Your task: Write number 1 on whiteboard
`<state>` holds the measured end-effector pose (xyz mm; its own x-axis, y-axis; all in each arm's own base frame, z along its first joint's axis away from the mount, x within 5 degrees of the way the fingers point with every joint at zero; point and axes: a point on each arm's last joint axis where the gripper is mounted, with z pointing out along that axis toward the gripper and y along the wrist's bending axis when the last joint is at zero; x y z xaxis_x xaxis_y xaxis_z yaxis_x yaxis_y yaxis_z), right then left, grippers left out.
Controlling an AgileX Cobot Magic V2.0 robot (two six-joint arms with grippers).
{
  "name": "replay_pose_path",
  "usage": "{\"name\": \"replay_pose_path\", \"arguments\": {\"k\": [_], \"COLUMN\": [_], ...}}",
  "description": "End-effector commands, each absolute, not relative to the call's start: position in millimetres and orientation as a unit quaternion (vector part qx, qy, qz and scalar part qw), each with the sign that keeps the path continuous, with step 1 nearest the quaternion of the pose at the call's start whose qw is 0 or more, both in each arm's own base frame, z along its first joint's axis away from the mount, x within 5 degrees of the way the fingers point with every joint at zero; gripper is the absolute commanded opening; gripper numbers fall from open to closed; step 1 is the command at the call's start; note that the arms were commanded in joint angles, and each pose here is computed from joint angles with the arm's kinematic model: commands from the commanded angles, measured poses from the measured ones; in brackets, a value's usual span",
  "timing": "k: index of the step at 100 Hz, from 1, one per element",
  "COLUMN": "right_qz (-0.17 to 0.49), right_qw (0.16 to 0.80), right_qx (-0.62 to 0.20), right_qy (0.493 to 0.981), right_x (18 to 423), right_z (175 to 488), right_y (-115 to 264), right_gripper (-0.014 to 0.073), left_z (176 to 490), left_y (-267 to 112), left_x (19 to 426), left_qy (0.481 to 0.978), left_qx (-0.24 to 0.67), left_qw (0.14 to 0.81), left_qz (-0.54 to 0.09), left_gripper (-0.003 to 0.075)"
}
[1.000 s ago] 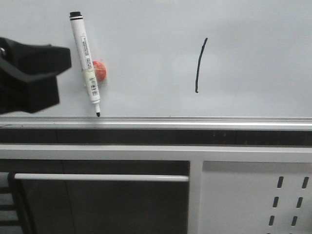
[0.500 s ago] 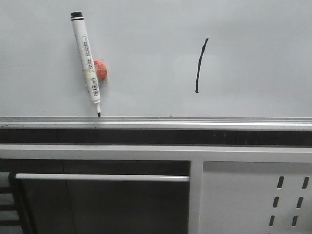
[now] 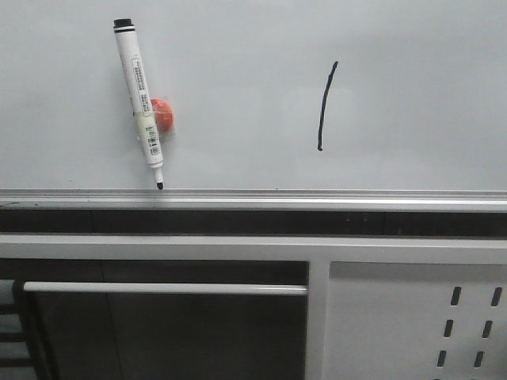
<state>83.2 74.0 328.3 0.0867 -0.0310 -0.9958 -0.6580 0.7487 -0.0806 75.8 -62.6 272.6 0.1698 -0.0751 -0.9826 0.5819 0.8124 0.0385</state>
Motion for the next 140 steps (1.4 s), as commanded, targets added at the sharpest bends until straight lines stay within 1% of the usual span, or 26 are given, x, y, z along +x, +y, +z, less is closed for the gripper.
{"name": "replay_pose_path", "arguments": {"k": [1, 45, 47, 53, 54, 61, 67, 75, 84, 97, 106, 112, 121, 122, 126, 127, 128, 133, 134, 135, 136, 138, 140], "right_qz": [0.22, 0.22, 0.22, 0.22, 0.22, 0.22, 0.22, 0.22, 0.22, 0.22, 0.22, 0.22, 0.22, 0.22, 0.22, 0.22, 0.22, 0.22, 0.22, 0.22, 0.22, 0.22, 0.22], "right_qw": [0.702, 0.702, 0.702, 0.702, 0.702, 0.702, 0.702, 0.702, 0.702, 0.702, 0.702, 0.702, 0.702, 0.702, 0.702, 0.702, 0.702, 0.702, 0.702, 0.702, 0.702, 0.702, 0.702], "right_qx": [-0.26, -0.26, -0.26, -0.26, -0.26, -0.26, -0.26, -0.26, -0.26, -0.26, -0.26, -0.26, -0.26, -0.26, -0.26, -0.26, -0.26, -0.26, -0.26, -0.26, -0.26, -0.26, -0.26], "right_qy": [0.625, 0.625, 0.625, 0.625, 0.625, 0.625, 0.625, 0.625, 0.625, 0.625, 0.625, 0.625, 0.625, 0.625, 0.625, 0.625, 0.625, 0.625, 0.625, 0.625, 0.625, 0.625, 0.625], "right_x": [84, 84, 84, 84, 84, 84, 84, 84, 84, 84, 84, 84, 84, 84, 84, 84, 84, 84, 84, 84, 84, 84, 84], "right_z": [338, 338, 338, 338, 338, 338, 338, 338, 338, 338, 338, 338, 338, 338, 338, 338, 338, 338, 338, 338, 338, 338, 338], "right_y": [72, 72, 72, 72, 72, 72, 72, 72, 72, 72, 72, 72, 72, 72, 72, 72, 72, 72, 72, 72, 72, 72, 72], "right_gripper": [-0.0076, -0.0076, -0.0076, -0.0076, -0.0076, -0.0076, -0.0076, -0.0076, -0.0076, -0.0076, -0.0076, -0.0076, -0.0076, -0.0076, -0.0076, -0.0076, -0.0076, -0.0076, -0.0076, -0.0076, -0.0076, -0.0076, -0.0076], "left_z": [282, 282, 283, 285, 286, 288, 292, 294, 295, 297, 297, 297, 297, 297, 300, 299, 300, 300, 300, 299, 299, 297, 295], "left_y": [-63, -63, -61, -53, -53, -39, -23, -6, 11, 25, 29, 29, 24, 22, 15, 14, 10, 0, -1, -4, -4, -7, -9], "left_x": [76, 75, 75, 77, 76, 77, 75, 70, 62, 50, 46, 45, 45, 45, 44, 45, 44, 43, 43, 43, 43, 43, 44], "left_qy": [0.594, 0.594, 0.591, 0.577, 0.577, 0.576, 0.571, 0.566, 0.555, 0.531, 0.524, 0.524, 0.526, 0.527, 0.517, 0.52, 0.514, 0.51, 0.515, 0.512, 0.517, 0.521, 0.53], "left_qx": [0.199, 0.2, 0.2, 0.203, 0.202, 0.165, 0.119, 0.043, -0.023, -0.076, -0.094, -0.102, -0.079, -0.075, -0.027, -0.03, 0.0, 0.064, 0.058, 0.084, 0.078, 0.097, 0.098], "left_qw": [0.744, 0.743, 0.747, 0.77, 0.771, 0.784, 0.802, 0.813, 0.826, 0.843, 0.847, 0.845, 0.847, 0.846, 0.855, 0.853, 0.858, 0.857, 0.855, 0.855, 0.852, 0.848, 0.841], "left_qz": [-0.233, -0.234, -0.23, -0.18, -0.181, -0.162, -0.129, -0.131, -0.094, -0.036, -0.01, -0.004, -0.008, -0.015, -0.013, -0.024, -0.014, -0.015, -0.028, -0.018, -0.031, -0.032, -0.045], "left_gripper": [-0.0018, -0.0018, -0.0018, -0.0018, -0.0018, -0.0018, -0.0018, -0.0018, -0.0018, -0.0018, -0.0018, -0.0018, -0.0018, -0.0018, -0.0018, -0.0018, -0.0018, -0.0018, -0.0018, -0.0018, -0.0018, -0.0018, -0.0018]}}
